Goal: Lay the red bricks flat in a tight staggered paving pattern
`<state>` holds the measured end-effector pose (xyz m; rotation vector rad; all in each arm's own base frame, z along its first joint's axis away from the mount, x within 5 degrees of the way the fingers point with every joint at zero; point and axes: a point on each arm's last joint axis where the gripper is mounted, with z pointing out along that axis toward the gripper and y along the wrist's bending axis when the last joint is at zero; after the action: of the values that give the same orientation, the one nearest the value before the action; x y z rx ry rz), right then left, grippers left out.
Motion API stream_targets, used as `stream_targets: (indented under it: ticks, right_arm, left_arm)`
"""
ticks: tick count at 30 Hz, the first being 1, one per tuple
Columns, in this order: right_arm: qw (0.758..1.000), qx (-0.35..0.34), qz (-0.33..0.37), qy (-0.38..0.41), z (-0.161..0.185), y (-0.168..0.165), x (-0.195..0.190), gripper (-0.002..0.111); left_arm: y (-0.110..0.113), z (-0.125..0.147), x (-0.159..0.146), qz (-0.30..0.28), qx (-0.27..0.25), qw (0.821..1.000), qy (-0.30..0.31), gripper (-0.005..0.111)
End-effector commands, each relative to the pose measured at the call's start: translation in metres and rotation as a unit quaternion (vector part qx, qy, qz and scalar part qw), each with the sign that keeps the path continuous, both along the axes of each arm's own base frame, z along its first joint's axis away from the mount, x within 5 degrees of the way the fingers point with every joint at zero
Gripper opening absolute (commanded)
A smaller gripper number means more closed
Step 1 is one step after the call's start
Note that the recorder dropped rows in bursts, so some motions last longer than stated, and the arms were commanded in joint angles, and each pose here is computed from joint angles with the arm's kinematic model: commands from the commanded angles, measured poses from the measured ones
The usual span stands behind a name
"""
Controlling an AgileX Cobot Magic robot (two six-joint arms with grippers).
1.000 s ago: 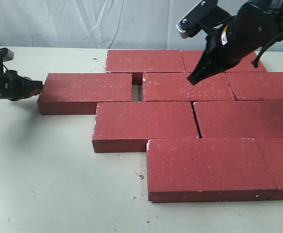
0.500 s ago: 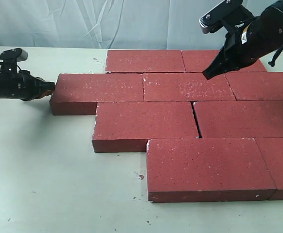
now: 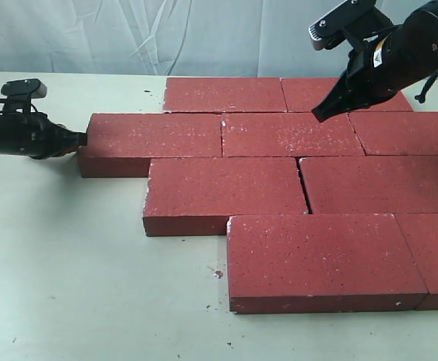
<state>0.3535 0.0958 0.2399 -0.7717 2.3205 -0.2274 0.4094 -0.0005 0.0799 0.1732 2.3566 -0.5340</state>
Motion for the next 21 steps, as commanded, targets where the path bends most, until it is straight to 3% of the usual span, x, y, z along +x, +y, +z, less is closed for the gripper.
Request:
stream_targets:
  ticks: [1,6,11,15,21]
  right_arm:
    - [1.000,0.006,-0.003,-0.005,0.002,-0.002,-0.001,-0.001]
    - [1.000,0.010,-0.004,-0.006,0.002,-0.001,0.000,-0.001]
    - [1.000,0.012,-0.005,-0.005,0.002,-0.001,-0.001,-0.001]
    - [1.000,0.025,-0.008,-0.006,0.002,0.001,-0.001,-0.001]
    - [0.999,0.044,-0.014,-0.007,0.003,0.003,-0.001,-0.001]
  left_arm:
    - [0.002,-0.003,0.001,0.006,0.027,1.000,0.006,0.000]
    - [0.007,0.006,0.003,0.020,0.050,0.999,-0.002,0.000]
    - [0.015,0.030,0.002,0.032,0.107,0.994,-0.019,0.000]
    - [0.017,0.049,-0.002,0.047,0.112,0.992,-0.033,0.000]
    - [0.007,0.083,-0.018,0.001,0.093,0.993,-0.066,0.000]
